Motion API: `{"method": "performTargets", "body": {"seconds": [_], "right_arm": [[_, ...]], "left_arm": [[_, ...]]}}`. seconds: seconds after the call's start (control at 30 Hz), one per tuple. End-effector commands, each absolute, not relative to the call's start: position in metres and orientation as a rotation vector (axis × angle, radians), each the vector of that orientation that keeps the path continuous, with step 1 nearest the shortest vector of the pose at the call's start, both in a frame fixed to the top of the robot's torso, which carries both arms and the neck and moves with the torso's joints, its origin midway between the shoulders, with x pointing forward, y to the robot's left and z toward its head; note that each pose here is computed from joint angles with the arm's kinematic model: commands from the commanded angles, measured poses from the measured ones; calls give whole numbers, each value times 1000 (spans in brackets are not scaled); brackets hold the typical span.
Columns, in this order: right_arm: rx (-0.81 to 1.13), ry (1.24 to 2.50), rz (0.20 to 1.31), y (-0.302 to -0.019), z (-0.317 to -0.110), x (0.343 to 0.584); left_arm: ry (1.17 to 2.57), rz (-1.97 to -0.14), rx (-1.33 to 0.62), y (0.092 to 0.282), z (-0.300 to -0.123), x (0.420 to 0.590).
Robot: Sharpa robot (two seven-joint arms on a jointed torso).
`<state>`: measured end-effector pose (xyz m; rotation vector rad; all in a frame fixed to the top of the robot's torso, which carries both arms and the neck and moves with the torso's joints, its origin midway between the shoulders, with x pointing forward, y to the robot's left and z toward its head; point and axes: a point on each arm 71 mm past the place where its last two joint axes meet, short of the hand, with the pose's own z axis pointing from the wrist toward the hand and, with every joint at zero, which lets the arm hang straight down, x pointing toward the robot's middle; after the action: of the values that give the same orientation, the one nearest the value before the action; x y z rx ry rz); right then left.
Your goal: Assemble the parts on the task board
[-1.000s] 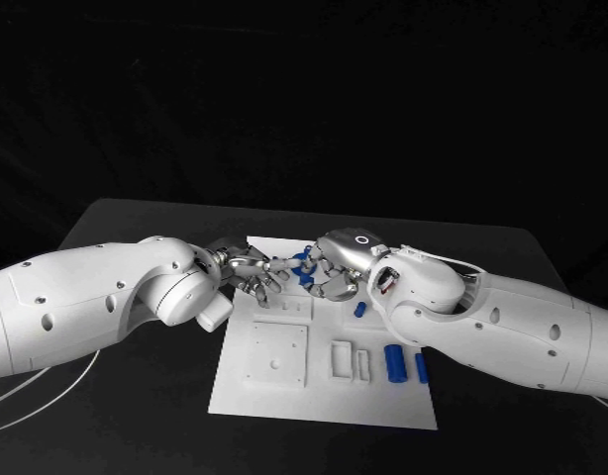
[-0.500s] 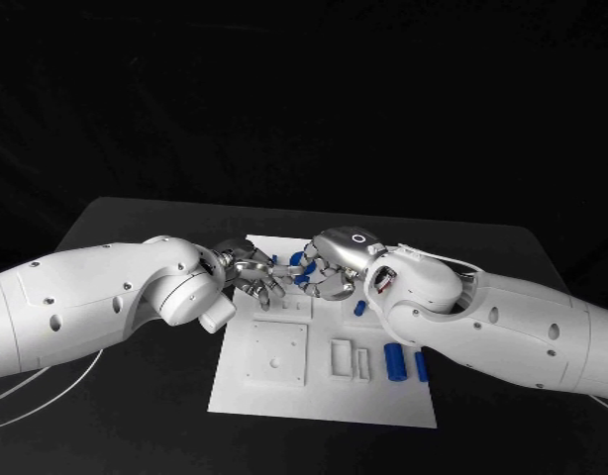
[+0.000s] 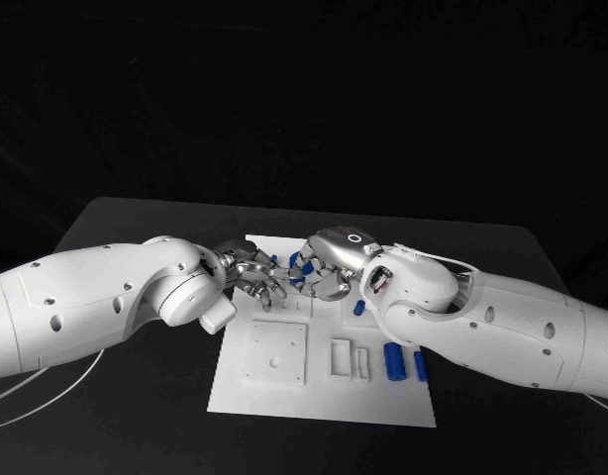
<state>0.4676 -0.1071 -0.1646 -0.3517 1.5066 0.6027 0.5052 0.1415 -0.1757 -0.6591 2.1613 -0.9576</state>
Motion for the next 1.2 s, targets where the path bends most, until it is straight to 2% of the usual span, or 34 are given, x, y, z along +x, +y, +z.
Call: {"method": "performTargets", "body": {"seconds": [0.03,1.2], "right_arm": [[-358,1506,608,-105,-164,467],[-358,1503,613,-105,-165,468]], "left_arm": [[2176,-1001,-636,137,-175,503],[2150,-1072,-686,137,-173,505]]}}
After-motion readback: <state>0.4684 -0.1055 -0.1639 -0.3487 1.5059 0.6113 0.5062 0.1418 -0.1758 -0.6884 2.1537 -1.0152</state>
